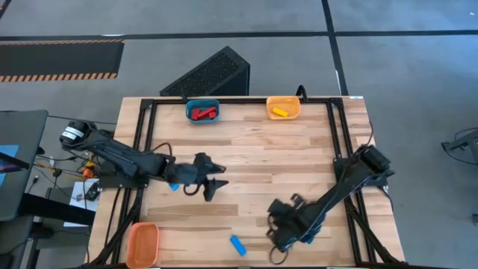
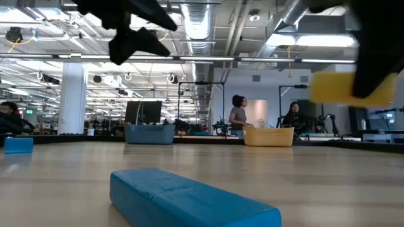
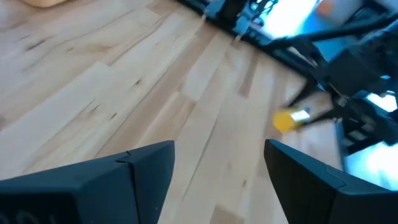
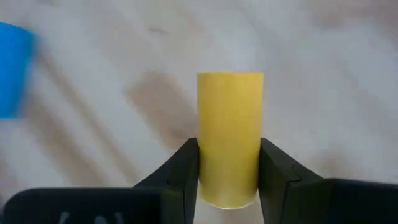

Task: Sort & place blocks by color
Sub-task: Put the yellow block into the yellow bin

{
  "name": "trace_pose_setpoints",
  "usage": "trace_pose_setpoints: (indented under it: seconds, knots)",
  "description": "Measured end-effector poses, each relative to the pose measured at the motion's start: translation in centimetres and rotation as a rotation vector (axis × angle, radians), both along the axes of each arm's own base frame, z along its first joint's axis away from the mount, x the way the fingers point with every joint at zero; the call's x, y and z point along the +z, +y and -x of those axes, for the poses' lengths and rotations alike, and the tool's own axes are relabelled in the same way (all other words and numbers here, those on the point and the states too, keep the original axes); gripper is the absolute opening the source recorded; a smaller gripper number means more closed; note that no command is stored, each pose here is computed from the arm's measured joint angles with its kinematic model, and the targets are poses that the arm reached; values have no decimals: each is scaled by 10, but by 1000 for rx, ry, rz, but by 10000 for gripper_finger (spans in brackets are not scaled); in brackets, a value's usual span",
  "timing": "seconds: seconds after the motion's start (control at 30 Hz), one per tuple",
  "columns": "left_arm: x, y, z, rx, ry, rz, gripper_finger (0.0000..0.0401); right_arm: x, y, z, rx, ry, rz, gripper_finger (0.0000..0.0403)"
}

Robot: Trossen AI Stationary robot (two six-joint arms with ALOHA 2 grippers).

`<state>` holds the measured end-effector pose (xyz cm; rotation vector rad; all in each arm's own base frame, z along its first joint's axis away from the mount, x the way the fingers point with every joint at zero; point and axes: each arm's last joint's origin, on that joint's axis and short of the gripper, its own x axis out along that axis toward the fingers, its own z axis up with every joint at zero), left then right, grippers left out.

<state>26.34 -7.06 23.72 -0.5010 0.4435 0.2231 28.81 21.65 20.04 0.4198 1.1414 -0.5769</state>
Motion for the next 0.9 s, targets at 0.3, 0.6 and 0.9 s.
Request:
trace_pose_setpoints:
  seconds: [0.3,0.6,0.9]
  knots:
    - [5,30,-26,-90,-162,141,238,54,-32,36,-19,-31,220,115]
    - [4,33,-55,-72,-432,161,238,77,-44,54,14,-56,301,116]
    - [21,43,-71,34,-556,140,238,85,-47,56,61,-41,328,117]
